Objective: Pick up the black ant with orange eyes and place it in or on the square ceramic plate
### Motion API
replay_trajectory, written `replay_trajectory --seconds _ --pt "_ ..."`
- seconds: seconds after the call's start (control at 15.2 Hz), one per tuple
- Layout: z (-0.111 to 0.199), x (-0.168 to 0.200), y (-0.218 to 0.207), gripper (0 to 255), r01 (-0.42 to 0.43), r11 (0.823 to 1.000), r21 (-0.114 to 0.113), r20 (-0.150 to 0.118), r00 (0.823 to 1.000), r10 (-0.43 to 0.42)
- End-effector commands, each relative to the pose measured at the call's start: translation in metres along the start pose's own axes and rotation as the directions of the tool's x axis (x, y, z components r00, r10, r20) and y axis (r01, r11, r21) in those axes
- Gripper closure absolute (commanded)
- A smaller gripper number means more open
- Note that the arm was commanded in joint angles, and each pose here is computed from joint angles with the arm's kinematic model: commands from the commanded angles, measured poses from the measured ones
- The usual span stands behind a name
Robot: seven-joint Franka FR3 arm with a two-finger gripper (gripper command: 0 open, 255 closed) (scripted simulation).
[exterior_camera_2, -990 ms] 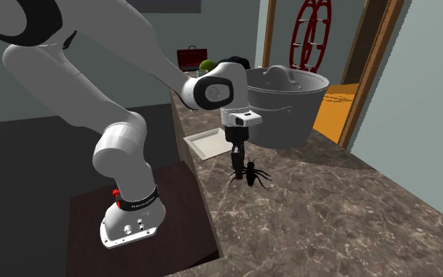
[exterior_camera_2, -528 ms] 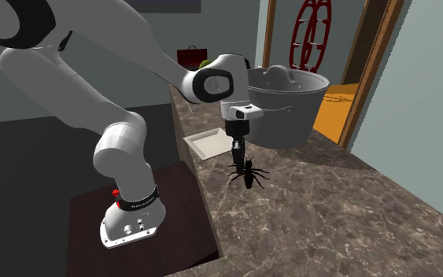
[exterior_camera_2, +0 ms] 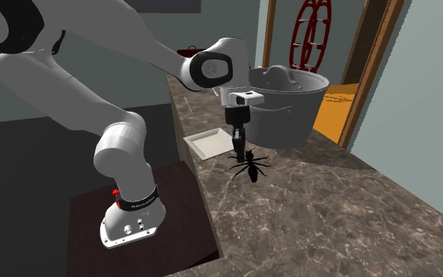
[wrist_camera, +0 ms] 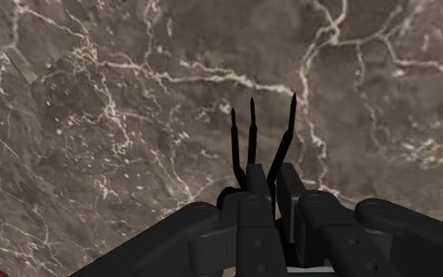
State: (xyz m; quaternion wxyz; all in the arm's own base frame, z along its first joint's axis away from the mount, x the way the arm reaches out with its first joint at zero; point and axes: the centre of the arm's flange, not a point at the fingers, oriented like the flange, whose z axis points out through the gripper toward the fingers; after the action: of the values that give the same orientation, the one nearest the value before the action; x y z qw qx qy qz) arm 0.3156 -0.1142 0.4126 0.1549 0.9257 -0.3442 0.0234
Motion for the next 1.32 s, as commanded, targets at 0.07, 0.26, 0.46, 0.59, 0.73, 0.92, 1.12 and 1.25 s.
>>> replay_trajectory --seconds 0.07,0.26,0.46,0.59,0.73,0.92,1.12,1.25 --pt "-0.016 0.003 0.004 255 0.000 1.000 0.000 0.000 1.000 0.000" --pt "-0.027 0.005 0.008 255 0.000 1.000 0.000 0.000 1.000 0.000" --pt "-0.039 -0.021 -0.021 255 0.000 1.000 0.000 0.000 1.000 0.000" --pt "-0.046 -0.038 -0.039 255 0.000 1.000 0.000 0.000 1.000 0.000" --pt "-0.054 -0.055 -0.058 255 0.000 1.000 0.000 0.000 1.000 0.000" --pt "-0.065 -0.080 -0.086 255 0.000 1.000 0.000 0.000 1.000 0.000" --pt "-0.076 -0.106 -0.114 255 0.000 1.000 0.000 0.000 1.000 0.000" --pt "-0.084 -0.123 -0.133 255 0.000 1.000 0.000 0.000 1.000 0.000"
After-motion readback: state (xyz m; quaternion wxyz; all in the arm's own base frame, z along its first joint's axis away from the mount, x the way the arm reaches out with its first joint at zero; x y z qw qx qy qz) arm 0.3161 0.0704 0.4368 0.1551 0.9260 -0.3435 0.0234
